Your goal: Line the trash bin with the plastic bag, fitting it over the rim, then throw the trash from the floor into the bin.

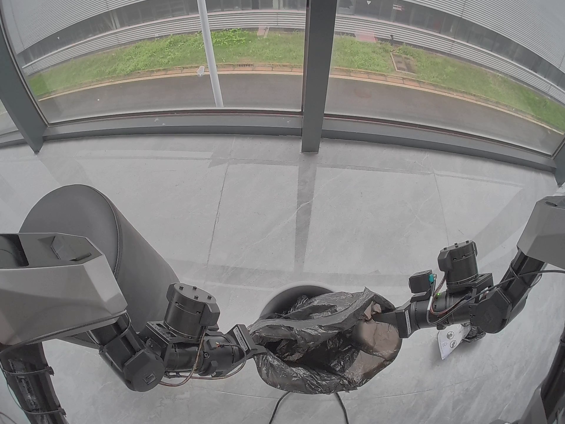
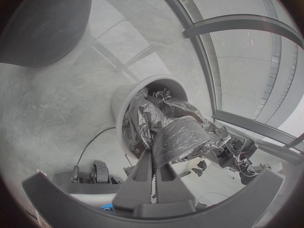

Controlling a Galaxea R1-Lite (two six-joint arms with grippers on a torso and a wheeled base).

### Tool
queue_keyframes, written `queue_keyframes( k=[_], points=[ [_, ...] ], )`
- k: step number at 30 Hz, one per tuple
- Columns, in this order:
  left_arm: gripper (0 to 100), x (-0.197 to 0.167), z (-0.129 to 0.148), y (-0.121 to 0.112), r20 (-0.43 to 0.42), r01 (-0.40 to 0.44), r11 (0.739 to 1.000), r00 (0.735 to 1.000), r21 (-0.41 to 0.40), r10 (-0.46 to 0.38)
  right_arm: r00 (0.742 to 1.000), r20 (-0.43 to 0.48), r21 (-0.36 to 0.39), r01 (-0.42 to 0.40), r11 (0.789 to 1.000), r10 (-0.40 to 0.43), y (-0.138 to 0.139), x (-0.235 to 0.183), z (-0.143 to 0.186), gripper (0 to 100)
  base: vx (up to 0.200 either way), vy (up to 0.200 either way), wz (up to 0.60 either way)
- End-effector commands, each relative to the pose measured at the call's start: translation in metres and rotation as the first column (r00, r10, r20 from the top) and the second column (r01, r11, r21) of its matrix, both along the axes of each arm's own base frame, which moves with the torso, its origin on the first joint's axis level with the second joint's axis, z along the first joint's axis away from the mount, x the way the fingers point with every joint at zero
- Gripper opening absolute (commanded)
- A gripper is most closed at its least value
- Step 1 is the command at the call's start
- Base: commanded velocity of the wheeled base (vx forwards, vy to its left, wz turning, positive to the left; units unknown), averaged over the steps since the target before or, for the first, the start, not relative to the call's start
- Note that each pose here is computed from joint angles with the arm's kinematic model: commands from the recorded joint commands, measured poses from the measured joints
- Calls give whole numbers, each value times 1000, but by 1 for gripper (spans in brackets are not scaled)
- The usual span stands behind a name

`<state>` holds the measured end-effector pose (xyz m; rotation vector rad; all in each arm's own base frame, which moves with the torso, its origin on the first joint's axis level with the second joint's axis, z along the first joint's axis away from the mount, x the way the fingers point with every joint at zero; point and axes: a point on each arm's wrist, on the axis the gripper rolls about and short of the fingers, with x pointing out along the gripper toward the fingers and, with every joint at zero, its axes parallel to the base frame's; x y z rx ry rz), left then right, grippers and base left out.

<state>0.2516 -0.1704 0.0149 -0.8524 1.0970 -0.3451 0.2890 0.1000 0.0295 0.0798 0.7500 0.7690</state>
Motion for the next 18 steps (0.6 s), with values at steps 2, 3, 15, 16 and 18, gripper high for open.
queue_keyframes(
  k=[2, 3, 15, 16, 18],
  points=[
    [0, -11, 8, 5, -17, 7, 1000, 1000, 13, -6, 1000, -8, -8, -30, 1000, 29, 7, -2, -5, 0, 0, 0, 0],
    [0, -12, 8, 5, -21, 8, 1000, 1000, 15, -8, 999, -8, -8, -34, 999, 34, 9, -2, -5, 0, 0, 0, 0],
    [0, -16, 5, 13, -60, 26, 996, 998, 84, -21, 995, 38, 9, -90, 996, 89, 25, -4, -10, 0, 0, 0, 0],
    [0, -16, 4, 14, -62, 30, 995, 998, 94, -24, 995, 35, 8, -88, 996, 88, 25, -4, -11, 0, 0, 0, 0],
    [0, -16, 4, 17, -70, 34, 993, 997, 110, -27, 995, 38, 8, -89, 996, 88, 25, -4, -10, 0, 0, 0, 0]
  ],
)
